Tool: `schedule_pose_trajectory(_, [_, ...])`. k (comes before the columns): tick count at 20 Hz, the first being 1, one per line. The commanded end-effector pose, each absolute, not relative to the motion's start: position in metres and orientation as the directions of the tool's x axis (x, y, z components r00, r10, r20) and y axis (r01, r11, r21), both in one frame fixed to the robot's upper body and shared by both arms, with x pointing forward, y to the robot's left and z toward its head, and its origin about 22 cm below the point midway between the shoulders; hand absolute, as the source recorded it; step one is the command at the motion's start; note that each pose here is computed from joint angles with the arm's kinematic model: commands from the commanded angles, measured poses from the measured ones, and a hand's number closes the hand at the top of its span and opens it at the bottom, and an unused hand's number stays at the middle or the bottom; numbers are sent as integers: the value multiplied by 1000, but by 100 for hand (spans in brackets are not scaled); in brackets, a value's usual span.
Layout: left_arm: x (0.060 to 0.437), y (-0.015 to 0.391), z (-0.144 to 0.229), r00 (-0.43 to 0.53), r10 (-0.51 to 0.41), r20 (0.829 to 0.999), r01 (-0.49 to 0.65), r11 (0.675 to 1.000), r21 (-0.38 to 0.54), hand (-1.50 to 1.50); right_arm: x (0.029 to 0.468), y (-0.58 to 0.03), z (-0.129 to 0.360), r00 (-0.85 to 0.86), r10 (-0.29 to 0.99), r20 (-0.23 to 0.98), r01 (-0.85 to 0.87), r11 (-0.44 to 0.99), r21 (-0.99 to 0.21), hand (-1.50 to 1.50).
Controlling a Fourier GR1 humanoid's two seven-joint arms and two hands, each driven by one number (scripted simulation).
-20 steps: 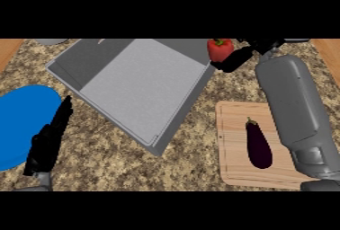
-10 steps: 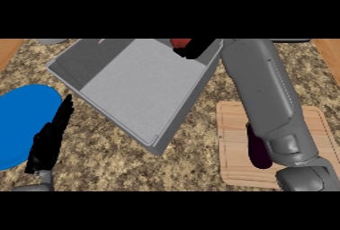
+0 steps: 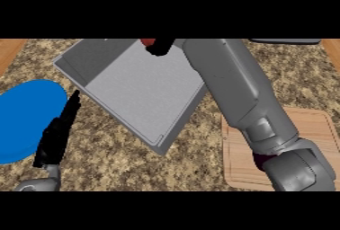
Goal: Pick the bell pepper from the cutting board and place it in the cardboard box
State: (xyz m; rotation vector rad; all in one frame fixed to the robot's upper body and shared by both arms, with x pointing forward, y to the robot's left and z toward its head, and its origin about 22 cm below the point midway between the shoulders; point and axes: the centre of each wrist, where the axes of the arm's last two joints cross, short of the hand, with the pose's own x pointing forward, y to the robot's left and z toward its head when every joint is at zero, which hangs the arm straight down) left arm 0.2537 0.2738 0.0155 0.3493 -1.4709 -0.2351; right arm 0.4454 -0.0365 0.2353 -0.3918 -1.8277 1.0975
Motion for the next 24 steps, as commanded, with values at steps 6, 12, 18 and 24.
schedule_pose_trajectory(6, [262, 252, 17, 66, -370, 927, -21, 928, 372, 0, 453, -20, 210, -427, 741, 519, -227, 467, -854, 150])
schedule_pose_trajectory(12, [264, 256, 10, 49, -381, 923, 14, 925, 381, 0, 456, -35, 170, -291, 756, 587, -242, 536, -809, -150])
schedule_pose_trajectory(18, [269, 244, 19, 28, -370, 929, 19, 929, 369, 0, 457, -38, 166, -280, 684, 673, -219, 637, -739, -150])
schedule_pose_trajectory(24, [264, 262, 17, 24, -387, 922, 4, 922, 387, 0, 459, -48, 166, -264, 474, 840, -82, 857, -509, -150])
